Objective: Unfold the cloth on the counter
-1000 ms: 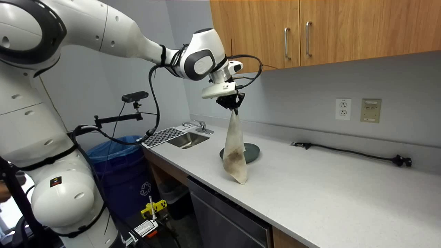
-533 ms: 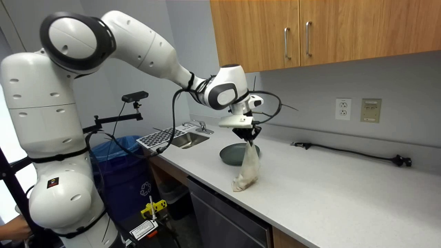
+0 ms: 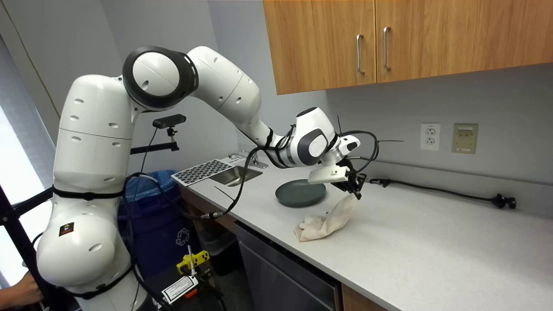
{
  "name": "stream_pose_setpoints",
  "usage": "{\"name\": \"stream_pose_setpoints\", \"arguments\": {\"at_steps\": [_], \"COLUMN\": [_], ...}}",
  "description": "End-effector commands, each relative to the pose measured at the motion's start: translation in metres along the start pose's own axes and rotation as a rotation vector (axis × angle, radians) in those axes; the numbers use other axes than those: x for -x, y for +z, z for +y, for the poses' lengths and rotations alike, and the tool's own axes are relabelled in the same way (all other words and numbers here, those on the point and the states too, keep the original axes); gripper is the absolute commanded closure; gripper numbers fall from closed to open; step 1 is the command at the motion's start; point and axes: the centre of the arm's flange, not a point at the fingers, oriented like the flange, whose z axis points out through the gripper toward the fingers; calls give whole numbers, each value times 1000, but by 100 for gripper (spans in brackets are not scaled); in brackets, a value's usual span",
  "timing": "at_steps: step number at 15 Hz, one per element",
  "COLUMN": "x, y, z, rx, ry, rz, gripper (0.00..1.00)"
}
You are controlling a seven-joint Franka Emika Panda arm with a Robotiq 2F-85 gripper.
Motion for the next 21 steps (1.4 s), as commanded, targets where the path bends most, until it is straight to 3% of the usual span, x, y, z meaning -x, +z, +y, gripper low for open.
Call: {"name": "stream_pose_setpoints", "arguments": {"at_steps": [1,3,4,6,11,15,21], "x": [-23,-25,-25,-24,-24,-20,6], "y": [18,23,25,26,13,-11,-25], "z": [9,13,13,9,7,-9,-57], "rx": [163,199,204,215,269,171,30], "ry": [51,70,73,75,83,116,39], "rz": [42,21,11,7,21,-28,-88], "gripper": [100,98,72,68,31,1,0]}}
